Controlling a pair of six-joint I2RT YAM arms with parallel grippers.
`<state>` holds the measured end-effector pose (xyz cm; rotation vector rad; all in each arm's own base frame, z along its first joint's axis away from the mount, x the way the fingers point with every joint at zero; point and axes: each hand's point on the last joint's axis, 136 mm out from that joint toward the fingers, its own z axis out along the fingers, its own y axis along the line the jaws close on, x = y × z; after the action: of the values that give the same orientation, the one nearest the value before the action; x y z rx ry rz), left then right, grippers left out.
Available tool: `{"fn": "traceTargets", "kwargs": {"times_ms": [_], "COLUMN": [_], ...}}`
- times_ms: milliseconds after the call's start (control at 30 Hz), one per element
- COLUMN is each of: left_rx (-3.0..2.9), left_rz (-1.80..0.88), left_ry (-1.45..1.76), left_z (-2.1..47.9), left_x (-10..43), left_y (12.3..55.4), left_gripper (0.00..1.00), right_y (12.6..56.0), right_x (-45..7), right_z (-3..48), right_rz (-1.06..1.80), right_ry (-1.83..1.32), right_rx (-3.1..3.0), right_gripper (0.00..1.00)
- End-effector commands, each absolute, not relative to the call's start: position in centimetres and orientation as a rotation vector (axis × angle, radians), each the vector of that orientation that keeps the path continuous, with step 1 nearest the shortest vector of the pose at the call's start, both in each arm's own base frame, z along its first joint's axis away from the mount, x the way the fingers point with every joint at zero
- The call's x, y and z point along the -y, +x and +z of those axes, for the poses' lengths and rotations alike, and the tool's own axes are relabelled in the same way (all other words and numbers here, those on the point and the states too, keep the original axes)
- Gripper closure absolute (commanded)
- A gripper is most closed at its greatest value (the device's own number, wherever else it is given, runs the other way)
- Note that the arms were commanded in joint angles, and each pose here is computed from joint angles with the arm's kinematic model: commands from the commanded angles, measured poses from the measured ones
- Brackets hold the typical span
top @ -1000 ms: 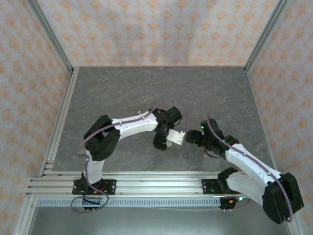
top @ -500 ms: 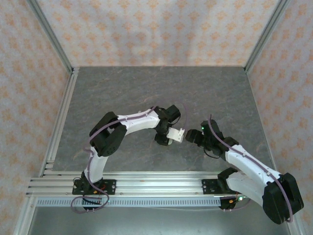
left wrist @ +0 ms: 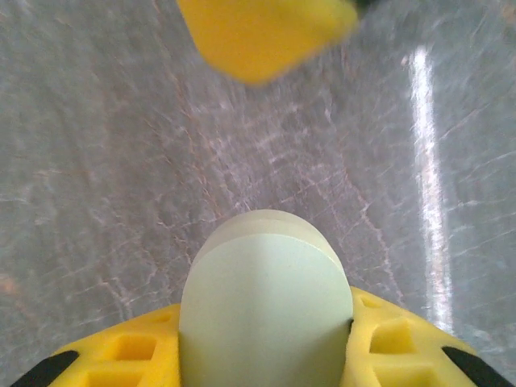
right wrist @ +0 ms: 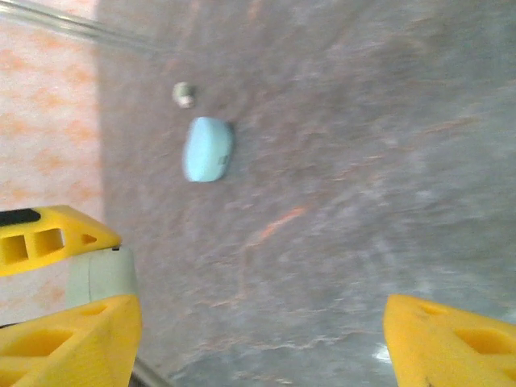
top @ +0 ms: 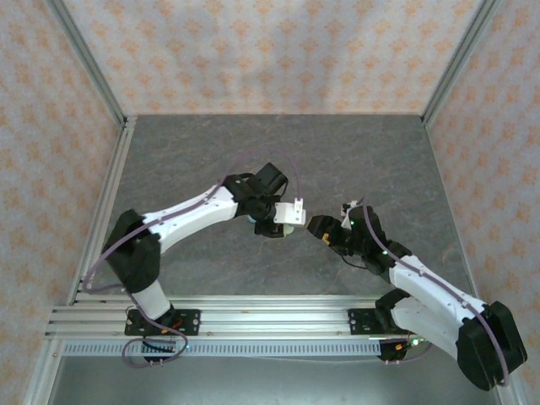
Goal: Insert wireless bluetooth earbuds into charging case
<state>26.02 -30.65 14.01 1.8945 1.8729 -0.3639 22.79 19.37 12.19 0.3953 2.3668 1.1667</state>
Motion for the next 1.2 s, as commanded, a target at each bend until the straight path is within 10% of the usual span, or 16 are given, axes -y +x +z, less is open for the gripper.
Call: {"fn": "traceTargets", "kwargs": {"times_ms": [0,633,967,1167], "left_rx": [-1.885,-1.801,-1.765,-1.752], "left_rz": [-0.480,-0.617,-0.618,-0.589], "left_ry": [1.818,1.685,1.567,1.335], "left_z": [15.5,21.0,22.7,25.1], "left_x": [30.9,31.4,30.6,28.9], "left_y": [24.8,23.1,22.5,23.4], "left_gripper": [0.66,0.65,0.61,0.25], "right_y": [22.8,20.5,20.3,20.8], "right_x": [-21.4,-26.1,-26.9,-27.1], "right_z": [17.3,20.7,22.7,24.4], "right_rz": [1.327,1.381,1.494,1.581], "right_ry": [0.324,0.062,0.094,0.188], "right_rx": [-2.222,-2.288,-2.247,-2.185], "right_gripper": [0.22,0.33,0.78,0.86]}}
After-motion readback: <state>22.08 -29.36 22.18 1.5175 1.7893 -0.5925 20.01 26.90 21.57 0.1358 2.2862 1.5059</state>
